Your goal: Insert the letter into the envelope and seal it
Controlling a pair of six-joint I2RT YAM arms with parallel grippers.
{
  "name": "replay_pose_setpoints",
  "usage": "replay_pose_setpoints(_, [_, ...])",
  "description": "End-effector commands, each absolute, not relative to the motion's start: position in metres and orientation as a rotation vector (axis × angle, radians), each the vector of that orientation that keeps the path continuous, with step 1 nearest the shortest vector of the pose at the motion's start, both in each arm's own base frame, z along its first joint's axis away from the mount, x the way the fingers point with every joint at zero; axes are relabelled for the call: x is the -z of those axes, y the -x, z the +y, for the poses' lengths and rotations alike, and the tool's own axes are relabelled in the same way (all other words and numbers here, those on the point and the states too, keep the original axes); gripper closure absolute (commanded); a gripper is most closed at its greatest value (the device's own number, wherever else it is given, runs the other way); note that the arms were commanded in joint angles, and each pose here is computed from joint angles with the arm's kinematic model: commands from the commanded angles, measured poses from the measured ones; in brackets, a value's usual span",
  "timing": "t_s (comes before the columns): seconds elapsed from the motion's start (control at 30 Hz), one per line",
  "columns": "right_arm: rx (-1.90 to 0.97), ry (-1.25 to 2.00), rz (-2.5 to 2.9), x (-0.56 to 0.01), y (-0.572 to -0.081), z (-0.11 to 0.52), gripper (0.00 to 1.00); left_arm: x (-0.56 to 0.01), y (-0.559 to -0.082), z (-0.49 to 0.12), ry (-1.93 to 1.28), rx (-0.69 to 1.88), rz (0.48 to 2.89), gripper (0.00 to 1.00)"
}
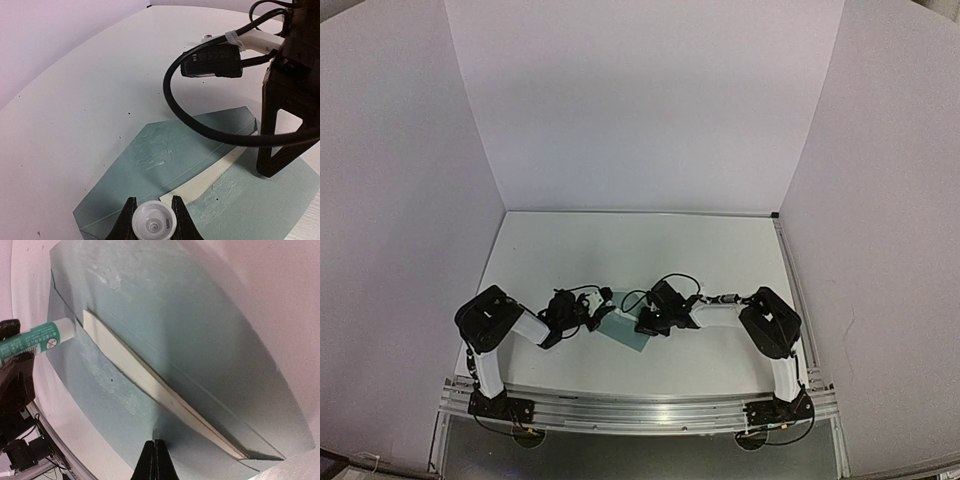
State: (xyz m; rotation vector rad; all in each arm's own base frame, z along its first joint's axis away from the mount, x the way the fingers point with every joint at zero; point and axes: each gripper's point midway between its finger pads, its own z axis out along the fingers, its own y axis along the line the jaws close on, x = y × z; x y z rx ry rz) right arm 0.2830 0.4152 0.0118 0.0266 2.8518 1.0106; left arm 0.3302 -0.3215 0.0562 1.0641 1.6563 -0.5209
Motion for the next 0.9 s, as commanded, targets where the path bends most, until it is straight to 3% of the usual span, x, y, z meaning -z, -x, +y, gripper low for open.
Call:
replay_pose_setpoints(0.0, [-1.134,0.149,2.744,-0.061,-0.3,0.438,0.97,-0.136,-0.352,-0.327,-0.876,0.656,1.654,1.0])
replay_pose_setpoints(0.1, [-1.223,0.199,2.633,-0.107,-0.314,0.448,0.85,-0.179,-0.354,-0.325,-0.776,0.783,1.669,1.0])
replay_pose_setpoints(0.27, [-1.293,0.234,2.483,-0.173,-0.321,0.444,0.57,-0.234,-0.353,-0.312,-0.598,0.962,1.7,1.0])
replay_pose_setpoints(0.53, [-1.317,0.234,2.457,-0.189,-0.313,0.434,0.39,-0.212,-0.337,-0.303,-0.428,1.122,1.813,1.0])
replay_pose_setpoints(0.73, [-1.543,0.189,2.145,-0.249,-0.323,0.442,0.27,-0.252,-0.36,-0.285,-0.061,1.357,1.782,1.0])
replay_pose_setpoints(0.87, [-1.554,0.173,2.092,-0.253,-0.325,0.446,0.19,-0.275,-0.363,-0.286,0.091,1.522,1.75,1.0])
